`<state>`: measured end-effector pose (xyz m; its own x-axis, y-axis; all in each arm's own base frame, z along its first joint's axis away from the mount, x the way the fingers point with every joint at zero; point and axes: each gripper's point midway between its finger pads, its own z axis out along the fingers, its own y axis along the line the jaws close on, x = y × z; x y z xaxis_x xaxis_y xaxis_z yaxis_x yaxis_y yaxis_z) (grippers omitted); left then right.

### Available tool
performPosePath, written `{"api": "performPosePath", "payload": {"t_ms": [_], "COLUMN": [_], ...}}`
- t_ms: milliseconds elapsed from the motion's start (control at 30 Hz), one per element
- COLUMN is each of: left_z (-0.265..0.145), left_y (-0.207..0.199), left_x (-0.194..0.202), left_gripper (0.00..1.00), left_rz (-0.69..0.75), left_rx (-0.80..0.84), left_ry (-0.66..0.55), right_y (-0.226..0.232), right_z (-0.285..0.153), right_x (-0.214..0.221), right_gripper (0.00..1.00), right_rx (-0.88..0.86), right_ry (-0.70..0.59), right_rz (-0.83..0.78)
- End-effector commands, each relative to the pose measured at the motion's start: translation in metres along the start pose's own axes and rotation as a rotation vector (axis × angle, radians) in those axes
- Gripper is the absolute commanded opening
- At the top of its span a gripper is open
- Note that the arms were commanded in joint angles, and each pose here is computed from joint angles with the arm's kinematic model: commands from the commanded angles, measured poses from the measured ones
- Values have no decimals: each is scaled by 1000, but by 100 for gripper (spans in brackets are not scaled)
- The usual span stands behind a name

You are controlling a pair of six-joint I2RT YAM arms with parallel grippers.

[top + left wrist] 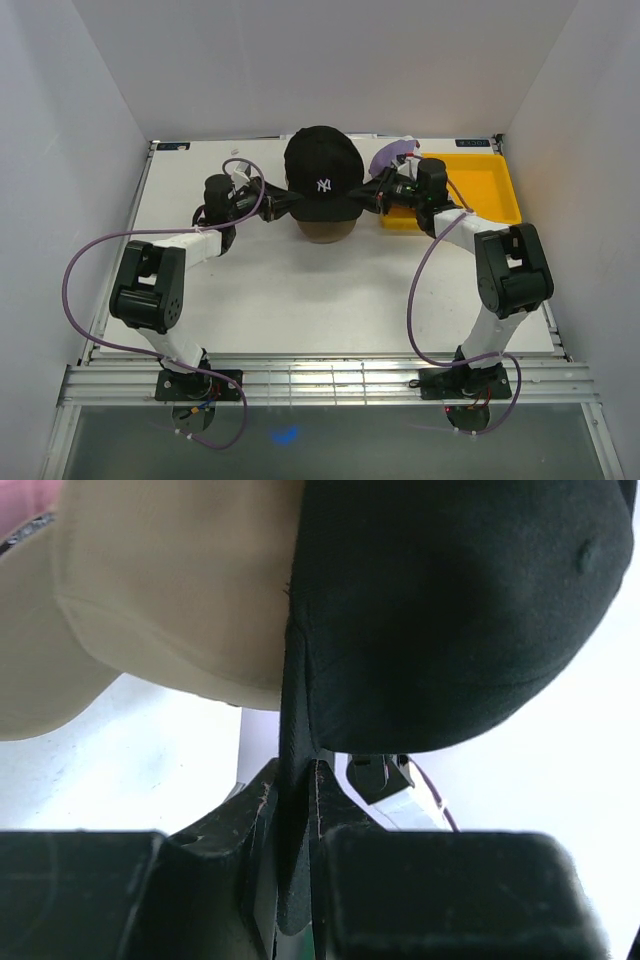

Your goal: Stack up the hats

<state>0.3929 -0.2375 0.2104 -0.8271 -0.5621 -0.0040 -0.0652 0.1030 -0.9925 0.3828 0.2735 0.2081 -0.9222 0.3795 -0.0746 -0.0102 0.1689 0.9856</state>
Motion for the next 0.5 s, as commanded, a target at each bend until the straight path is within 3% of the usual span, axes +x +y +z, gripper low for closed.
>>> {"api": "performPosePath", "payload": {"t_ms": [0, 467], "left_z": [-5, -3], "left_y": [9, 53], "left_x": [-4, -3], "left_gripper": [0, 0], "left_rz": [18, -29], "left_rx": [-16, -93], "left_ry": [-11, 0], "right_y": [-18, -72], "right_z": [-2, -10], "right_x": [-1, -8], "right_gripper": [17, 16], "right_rx": [12, 92], "right_ry": [0, -17], "right_rz": [-15, 65]}}
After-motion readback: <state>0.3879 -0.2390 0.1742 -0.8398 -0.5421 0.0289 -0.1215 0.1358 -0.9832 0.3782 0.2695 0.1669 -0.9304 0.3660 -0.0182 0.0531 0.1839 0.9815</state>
